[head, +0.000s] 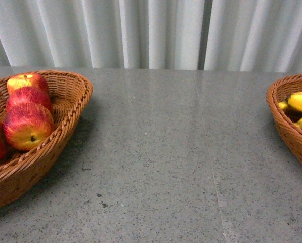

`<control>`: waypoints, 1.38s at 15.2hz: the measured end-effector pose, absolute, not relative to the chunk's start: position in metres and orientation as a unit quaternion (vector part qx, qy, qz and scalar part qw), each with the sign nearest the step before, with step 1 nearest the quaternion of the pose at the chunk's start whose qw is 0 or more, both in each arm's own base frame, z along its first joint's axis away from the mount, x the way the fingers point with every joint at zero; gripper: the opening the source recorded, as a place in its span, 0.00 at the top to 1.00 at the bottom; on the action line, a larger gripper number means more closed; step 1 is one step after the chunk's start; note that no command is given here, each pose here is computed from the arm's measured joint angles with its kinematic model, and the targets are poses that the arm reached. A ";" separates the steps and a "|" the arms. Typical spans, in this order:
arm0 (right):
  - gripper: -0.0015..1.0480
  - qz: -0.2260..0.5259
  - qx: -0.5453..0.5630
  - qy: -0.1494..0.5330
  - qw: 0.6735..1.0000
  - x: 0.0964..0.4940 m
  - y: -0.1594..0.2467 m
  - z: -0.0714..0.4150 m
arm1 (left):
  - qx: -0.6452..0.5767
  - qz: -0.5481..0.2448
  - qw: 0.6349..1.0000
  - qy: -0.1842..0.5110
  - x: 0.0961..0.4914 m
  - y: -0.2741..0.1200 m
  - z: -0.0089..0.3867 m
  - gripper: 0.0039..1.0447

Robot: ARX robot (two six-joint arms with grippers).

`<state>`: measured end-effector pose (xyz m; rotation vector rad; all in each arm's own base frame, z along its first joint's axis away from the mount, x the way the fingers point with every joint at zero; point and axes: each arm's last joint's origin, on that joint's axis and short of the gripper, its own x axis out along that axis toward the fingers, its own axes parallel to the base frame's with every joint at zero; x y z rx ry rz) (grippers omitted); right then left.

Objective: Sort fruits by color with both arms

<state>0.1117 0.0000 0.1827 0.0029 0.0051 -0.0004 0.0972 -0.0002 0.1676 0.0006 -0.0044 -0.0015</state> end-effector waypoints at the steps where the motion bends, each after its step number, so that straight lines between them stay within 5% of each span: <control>1: 0.98 0.000 0.001 0.002 1.000 0.111 0.000 0.181 | 0.000 -0.001 1.000 -0.002 0.097 0.000 0.168 0.06; 13: 0.98 0.000 0.001 -0.002 1.000 0.097 0.000 0.167 | 0.000 -0.001 1.000 -0.002 0.097 0.000 0.168 0.06; 21: 0.21 0.000 0.001 -0.002 1.000 0.097 0.000 0.167 | 0.000 -0.001 1.000 -0.002 0.097 0.000 0.168 0.06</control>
